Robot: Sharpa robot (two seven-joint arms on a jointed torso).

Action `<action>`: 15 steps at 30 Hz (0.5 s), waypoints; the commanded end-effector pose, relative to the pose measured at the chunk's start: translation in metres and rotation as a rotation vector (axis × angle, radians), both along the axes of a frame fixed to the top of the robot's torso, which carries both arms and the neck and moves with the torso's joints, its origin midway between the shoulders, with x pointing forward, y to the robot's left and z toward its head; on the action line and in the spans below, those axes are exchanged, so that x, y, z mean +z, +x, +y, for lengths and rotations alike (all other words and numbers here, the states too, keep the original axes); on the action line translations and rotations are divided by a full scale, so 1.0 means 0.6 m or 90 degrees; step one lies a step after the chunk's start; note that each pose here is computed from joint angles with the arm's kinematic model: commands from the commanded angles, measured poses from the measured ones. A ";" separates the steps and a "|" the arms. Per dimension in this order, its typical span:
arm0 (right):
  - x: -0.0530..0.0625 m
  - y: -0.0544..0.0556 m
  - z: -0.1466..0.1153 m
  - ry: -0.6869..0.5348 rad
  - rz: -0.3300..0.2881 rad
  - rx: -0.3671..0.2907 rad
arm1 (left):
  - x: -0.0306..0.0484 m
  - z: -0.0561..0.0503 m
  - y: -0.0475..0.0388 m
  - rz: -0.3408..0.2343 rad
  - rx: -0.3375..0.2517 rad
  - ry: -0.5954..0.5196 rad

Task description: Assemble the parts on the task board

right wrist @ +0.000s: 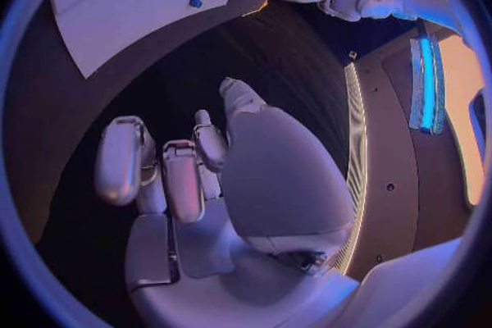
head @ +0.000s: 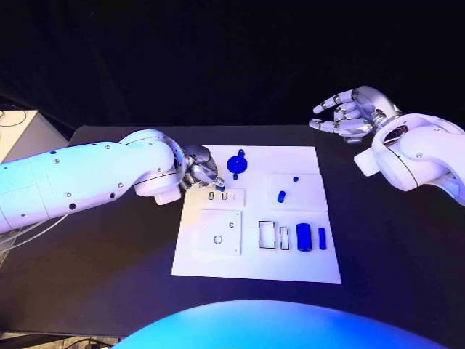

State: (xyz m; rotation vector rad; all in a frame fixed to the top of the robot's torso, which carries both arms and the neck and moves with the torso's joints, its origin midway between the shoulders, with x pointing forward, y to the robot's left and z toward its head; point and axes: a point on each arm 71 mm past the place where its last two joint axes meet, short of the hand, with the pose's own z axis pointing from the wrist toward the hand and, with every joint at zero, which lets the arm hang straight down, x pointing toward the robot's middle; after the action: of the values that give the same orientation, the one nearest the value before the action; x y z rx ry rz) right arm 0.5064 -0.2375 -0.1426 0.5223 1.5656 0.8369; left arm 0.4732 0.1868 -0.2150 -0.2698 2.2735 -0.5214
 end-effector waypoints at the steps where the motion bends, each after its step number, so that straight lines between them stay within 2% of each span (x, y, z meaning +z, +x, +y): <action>1: 0.006 0.007 -0.004 0.028 -0.033 -0.006 | 0.005 0.001 0.005 -0.061 0.025 -0.002; 7: 0.016 0.031 -0.015 0.108 -0.083 -0.026 | -0.012 -0.005 -0.001 -0.067 0.027 0.007; 15: 0.021 0.054 -0.022 0.145 -0.106 -0.023 | -0.031 -0.016 -0.003 -0.063 0.019 0.017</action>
State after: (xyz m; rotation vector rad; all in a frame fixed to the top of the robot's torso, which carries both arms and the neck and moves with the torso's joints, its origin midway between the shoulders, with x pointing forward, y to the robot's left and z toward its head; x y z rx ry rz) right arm 0.5385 -0.2513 -0.1342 0.6198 1.3695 0.9391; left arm 0.4705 0.1789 -0.2344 -0.2671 2.2051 -0.4774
